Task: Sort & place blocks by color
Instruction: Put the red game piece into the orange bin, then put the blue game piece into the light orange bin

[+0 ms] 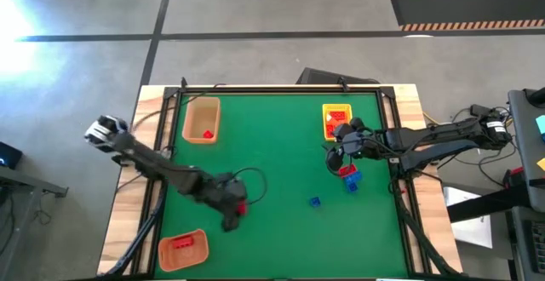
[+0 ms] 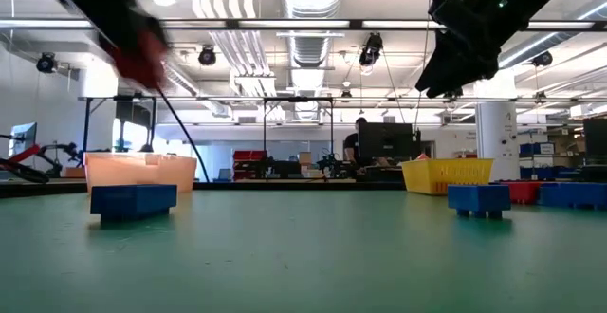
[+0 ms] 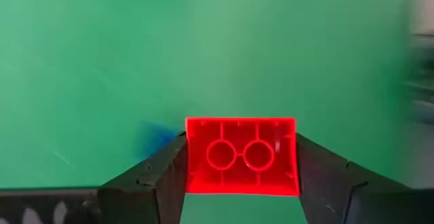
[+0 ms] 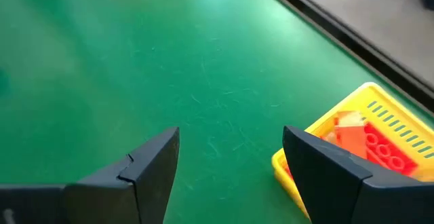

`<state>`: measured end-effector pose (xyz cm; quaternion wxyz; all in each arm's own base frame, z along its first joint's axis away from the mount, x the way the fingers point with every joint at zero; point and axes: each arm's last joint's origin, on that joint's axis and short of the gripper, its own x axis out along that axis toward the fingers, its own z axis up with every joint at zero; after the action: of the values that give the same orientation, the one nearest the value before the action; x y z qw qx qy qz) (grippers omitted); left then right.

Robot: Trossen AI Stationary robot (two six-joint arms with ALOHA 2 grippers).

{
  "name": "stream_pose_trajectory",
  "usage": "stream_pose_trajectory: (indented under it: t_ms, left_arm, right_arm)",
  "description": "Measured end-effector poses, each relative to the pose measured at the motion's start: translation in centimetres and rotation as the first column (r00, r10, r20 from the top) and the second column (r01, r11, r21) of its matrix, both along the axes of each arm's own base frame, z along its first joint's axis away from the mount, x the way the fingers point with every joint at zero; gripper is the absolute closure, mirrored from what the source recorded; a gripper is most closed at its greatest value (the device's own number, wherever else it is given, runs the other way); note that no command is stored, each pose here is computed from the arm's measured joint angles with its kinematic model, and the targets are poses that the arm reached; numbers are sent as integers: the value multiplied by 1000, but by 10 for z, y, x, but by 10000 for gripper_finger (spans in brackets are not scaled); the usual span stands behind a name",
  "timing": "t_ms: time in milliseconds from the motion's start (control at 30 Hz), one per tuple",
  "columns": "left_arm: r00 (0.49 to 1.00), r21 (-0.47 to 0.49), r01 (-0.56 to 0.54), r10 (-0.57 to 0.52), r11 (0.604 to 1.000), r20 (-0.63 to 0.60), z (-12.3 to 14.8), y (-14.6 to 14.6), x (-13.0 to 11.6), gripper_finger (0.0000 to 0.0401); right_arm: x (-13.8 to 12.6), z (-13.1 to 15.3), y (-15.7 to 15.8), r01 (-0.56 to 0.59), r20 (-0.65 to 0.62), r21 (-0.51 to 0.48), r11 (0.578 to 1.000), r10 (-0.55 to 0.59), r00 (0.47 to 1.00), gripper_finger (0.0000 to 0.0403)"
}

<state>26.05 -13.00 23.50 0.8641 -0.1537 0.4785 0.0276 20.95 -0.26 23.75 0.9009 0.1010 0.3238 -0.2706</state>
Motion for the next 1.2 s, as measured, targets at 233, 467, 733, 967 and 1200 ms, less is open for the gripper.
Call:
stream_pose_trajectory:
  t_ms: [233,467,733,967,1200]
  left_arm:
    - [985,-411,-146,93,900,-145,38,-49,-57,185]
    - [883,-381,-375,201,845,-424,9,-78,-98,164]
    - [791,-346,-507,266,790,-551,-12,-79,-105,161]
    - [789,-402,-530,261,746,-556,-9,-82,-100,160]
    - [740,-441,-671,579,596,-343,1,-60,-56,159]
  right_arm:
    - [0,0,0,-1,-6,-16,1000,0,1000,149]
    - [0,-1,0,-1,-9,-16,1000,0,1000,149]
    - [0,-1,2,-20,-9,-5,1000,20,1000,149]
    - [0,-1,10,-74,-21,-18,997,74,997,149]
    - [0,-1,12,-133,-55,-62,989,129,990,149]
